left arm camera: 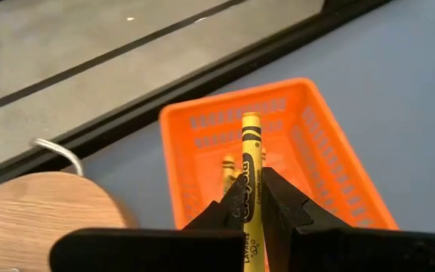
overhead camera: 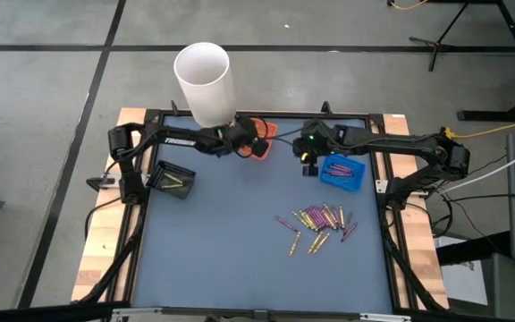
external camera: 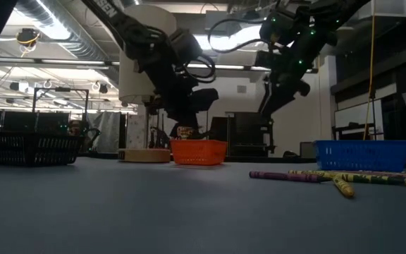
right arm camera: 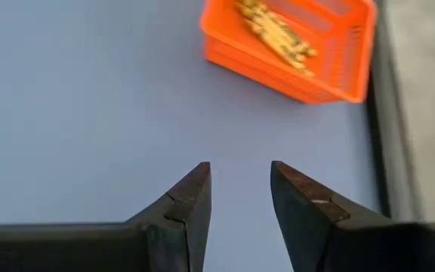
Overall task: Sort crayons
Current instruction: Put the yellow crayon into the orange basket
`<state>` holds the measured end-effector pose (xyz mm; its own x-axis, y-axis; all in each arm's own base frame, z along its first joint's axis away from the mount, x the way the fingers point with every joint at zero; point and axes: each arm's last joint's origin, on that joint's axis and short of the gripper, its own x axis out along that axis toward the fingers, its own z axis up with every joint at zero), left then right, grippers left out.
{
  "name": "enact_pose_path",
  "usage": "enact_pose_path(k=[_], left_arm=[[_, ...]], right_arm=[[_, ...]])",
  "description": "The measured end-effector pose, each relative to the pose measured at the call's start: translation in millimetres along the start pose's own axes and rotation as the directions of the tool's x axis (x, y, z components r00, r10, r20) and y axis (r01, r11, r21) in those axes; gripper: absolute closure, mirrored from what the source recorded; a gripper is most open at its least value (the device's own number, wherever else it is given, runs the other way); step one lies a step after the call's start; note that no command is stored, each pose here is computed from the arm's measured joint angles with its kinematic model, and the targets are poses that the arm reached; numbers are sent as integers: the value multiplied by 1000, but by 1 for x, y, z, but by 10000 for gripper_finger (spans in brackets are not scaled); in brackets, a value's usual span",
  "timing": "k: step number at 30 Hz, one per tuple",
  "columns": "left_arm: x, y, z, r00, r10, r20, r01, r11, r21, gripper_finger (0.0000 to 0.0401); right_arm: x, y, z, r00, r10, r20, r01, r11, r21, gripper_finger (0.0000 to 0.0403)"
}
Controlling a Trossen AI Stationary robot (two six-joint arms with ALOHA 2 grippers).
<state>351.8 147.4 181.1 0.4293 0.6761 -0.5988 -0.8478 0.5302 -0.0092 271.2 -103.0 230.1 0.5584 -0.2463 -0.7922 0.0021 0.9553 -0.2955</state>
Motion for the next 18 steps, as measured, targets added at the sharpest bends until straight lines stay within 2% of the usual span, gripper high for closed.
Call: enact_pose_path(k=[4, 11, 15, 18], left_arm=[[1, 2, 1, 1000, 0, -2, 0, 1000, -4, 392], [1, 2, 1, 1000, -9, -5, 9, 1000, -3, 351], [1, 2, 1, 1000, -9, -5, 9, 1000, -3, 328], [1, 2, 1, 1000, -9, -5, 9, 1000, -3, 317]], right_arm=[[0, 3, -1, 997, 82, 10, -83, 995, 55, 267], [0, 6, -4, 988, 152, 6, -151, 978, 146, 267], [-1, 9, -4, 970, 239, 33, -241, 950, 200, 267], [-2, 16, -3, 942, 332, 52, -334, 913, 235, 267]])
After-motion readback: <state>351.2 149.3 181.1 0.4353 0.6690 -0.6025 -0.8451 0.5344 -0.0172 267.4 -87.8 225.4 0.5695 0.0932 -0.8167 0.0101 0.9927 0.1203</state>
